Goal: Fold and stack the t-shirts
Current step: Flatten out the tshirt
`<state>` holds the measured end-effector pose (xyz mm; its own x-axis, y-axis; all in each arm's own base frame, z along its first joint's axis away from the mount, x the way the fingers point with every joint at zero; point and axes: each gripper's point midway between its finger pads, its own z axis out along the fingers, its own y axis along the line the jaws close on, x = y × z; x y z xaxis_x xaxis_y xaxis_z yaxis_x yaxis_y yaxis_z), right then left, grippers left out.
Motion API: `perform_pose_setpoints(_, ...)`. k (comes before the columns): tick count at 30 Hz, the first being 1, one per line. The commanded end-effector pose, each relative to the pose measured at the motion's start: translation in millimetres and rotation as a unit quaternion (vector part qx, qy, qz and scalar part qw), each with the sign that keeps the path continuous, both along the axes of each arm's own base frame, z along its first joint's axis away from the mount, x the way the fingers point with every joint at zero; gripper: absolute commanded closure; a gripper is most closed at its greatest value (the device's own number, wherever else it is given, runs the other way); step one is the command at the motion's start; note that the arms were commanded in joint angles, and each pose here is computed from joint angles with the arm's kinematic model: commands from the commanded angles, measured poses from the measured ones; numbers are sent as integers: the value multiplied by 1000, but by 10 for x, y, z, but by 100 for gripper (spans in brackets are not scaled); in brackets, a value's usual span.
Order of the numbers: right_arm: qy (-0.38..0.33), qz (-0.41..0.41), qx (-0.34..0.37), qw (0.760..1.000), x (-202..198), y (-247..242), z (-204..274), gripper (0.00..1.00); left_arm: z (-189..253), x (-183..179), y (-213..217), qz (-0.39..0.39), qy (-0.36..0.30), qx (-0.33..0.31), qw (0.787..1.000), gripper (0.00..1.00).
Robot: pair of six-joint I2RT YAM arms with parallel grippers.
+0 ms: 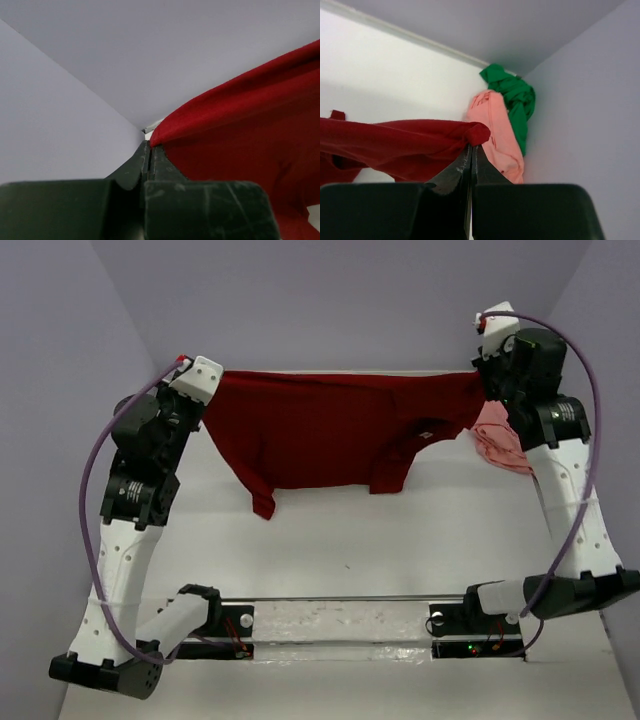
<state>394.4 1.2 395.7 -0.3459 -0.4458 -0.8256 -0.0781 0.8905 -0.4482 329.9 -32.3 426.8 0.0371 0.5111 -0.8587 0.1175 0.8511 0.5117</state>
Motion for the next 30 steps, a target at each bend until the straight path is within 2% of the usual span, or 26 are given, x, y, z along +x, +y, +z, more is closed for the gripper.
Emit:
perform_pose_setpoints(1,-154,-28,17,988,-533,-192,973,100,596,-427,71,-15,-81,-20,996,100)
perform_pose_setpoints(6,-240,-32,37,970,-1197,-286,1443,100,825,-743,23,-55,-107,-16,993,100)
perform_pose_setpoints(9,-274,-38,40,960,-1452,-345,1661,100,1086,-910,38,-63,-132,-22,989,100)
perform_pose_setpoints(12,-299,-53,39,952,-1573,-414,1856,100,1290,-1010,-20,-85,-147,-26,985,100)
perform_pose_setpoints(14,-296,-57,33,953,-1476,-421,1875,100,1406,-1029,-25,-89,-156,-27,983,100)
perform_pose_setpoints(17,-291,-58,23,955,-1245,-402,1844,100,1444,-877,13,-77,-155,-26,985,100)
perform_pose_setpoints(19,-276,-61,4,959,-902,-379,1701,100,1422,-699,39,-68,-156,-21,985,100)
perform_pose_setpoints(24,-213,-62,-10,975,-38,-297,1118,100,833,11,95,-44,-101,-11,994,100)
perform_pose_setpoints(25,-190,-60,-10,980,238,-252,876,100,815,106,110,-39,-109,-11,993,100)
perform_pose_setpoints(27,-169,-50,-6,984,503,-182,646,100,406,440,163,-21,-70,-12,997,100)
perform_pose_setpoints(28,-149,-49,-9,988,743,-149,417,100,349,550,197,-13,-72,-13,997,100)
perform_pose_setpoints(30,-138,-47,-13,989,972,-117,290,100,22,864,250,2,-42,-17,999,100)
